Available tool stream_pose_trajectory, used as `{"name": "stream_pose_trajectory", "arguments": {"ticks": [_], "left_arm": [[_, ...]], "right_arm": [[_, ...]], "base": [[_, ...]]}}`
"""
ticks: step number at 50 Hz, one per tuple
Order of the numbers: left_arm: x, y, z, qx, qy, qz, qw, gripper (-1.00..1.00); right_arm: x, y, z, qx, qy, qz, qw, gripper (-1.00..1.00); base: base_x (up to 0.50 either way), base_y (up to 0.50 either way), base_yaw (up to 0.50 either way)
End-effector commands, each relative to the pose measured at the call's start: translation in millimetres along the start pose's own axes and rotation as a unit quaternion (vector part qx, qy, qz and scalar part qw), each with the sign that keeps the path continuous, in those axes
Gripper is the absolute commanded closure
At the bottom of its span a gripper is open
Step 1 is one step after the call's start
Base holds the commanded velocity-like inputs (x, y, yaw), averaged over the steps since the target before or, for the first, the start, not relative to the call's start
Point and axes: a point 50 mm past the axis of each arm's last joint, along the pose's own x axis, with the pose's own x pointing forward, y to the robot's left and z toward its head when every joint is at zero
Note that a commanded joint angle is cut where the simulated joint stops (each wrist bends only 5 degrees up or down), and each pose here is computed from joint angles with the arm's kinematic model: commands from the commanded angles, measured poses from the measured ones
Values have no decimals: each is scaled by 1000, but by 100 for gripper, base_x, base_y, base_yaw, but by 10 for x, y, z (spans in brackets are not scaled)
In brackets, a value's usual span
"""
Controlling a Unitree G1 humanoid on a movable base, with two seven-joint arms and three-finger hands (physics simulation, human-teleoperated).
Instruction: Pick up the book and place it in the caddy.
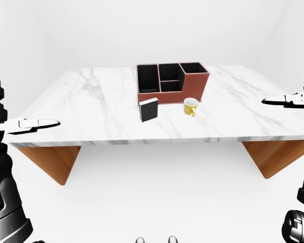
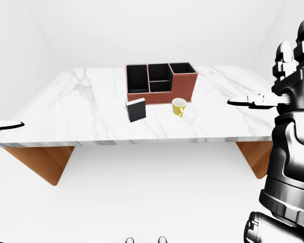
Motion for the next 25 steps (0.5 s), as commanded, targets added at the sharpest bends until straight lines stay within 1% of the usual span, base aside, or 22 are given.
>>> {"name": "stream_pose_trajectory", "arguments": {"ticks": [1, 5, 10, 18, 20, 22, 24, 25], "left_arm": [[-3, -8, -15, -2, 3, -3, 1000, -100], [0, -6, -2, -2, 0, -2, 1000, -100], [-2, -5, 2, -2, -1, -2, 1000, -100], [-3, -5, -2, -1, 0, -3, 1000, -100], [-5, -5, -11, -1, 2, -3, 1000, -100], [-6, -6, -6, 0, 1, -3, 1000, -100], [-8, -10, -13, -1, 3, -4, 1000, -100], [-9, -11, -14, 0, 3, -4, 1000, -100]], "right_arm": [[4, -18, -14, 5, 3, -3, 1000, -100], [3, -14, -6, 3, 2, -2, 1000, -100], [3, -13, -16, 0, 4, -3, 1000, -100], [-1, -14, -42, 0, 9, -8, 1000, -100], [-11, 17, -56, -16, 15, 9, 1000, -100], [-24, 30, -35, -18, 9, 11, 1000, -100], [-27, 32, 5, -14, 0, 17, 1000, -100], [-28, 32, -18, -17, 5, 18, 1000, -100]], "base": [[46, -20, 0], [46, -17, 0], [43, -3, 0], [2, 0, 0], [0, 0, 0], [0, 0, 0], [0, 38, 0], [0, 50, 0]]}}
